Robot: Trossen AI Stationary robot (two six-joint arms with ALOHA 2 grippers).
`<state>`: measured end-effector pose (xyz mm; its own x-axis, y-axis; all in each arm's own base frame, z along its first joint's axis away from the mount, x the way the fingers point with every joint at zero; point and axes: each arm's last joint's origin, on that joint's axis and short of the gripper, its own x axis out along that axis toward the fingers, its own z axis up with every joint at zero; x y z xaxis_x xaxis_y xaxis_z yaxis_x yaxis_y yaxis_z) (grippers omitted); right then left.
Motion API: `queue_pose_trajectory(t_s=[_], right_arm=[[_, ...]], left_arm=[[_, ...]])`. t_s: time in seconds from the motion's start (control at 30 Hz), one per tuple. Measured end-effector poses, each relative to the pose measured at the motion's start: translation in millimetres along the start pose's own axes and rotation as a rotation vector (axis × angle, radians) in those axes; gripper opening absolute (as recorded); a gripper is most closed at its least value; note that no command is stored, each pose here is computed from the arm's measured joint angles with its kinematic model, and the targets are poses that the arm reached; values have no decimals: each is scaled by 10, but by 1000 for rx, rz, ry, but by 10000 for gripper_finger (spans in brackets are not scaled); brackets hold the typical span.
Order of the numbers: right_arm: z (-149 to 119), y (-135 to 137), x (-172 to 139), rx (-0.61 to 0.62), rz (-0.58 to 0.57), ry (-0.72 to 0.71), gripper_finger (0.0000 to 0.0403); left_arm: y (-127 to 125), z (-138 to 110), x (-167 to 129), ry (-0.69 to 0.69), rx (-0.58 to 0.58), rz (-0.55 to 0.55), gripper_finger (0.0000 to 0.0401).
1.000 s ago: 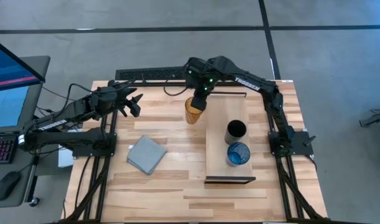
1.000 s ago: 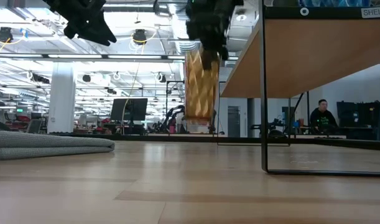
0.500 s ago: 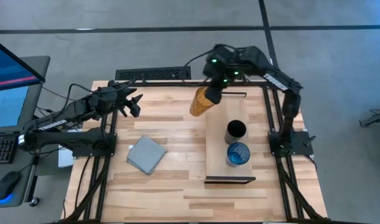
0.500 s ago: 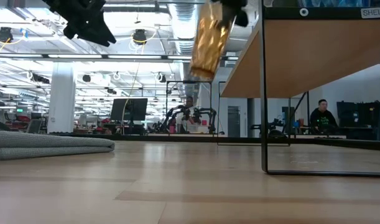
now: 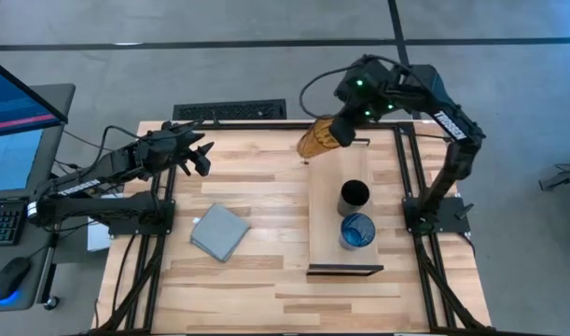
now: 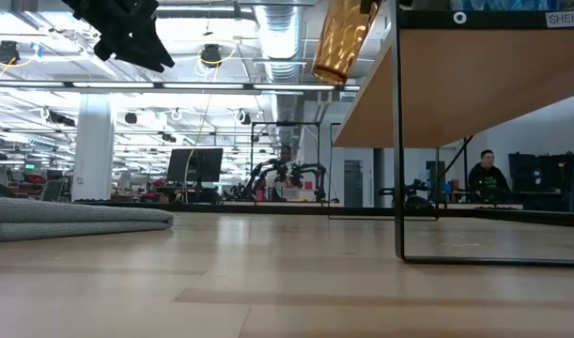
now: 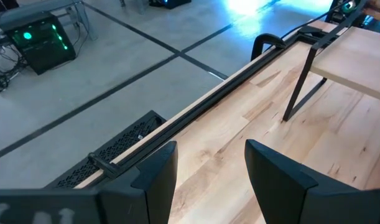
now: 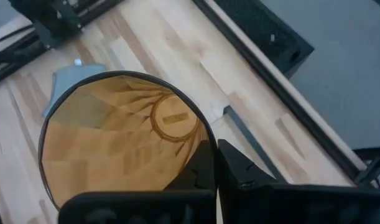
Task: Stack small to large cups/mugs on shelf
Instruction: Put the brown cup on the shelf
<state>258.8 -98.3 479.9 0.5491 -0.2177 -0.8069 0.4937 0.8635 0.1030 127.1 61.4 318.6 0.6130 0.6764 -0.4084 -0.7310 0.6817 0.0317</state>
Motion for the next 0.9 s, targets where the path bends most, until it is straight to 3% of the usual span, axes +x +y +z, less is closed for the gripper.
queue_pose_trajectory(t_s=[0.43, 0.9], right_arm=[[-209, -72, 291, 60, -31, 166, 9], [-659, -181, 52, 245, -62, 189, 9]], left_arm=[[8, -42, 0, 40, 18, 9, 181], [19, -38, 0, 31, 24, 51, 181]])
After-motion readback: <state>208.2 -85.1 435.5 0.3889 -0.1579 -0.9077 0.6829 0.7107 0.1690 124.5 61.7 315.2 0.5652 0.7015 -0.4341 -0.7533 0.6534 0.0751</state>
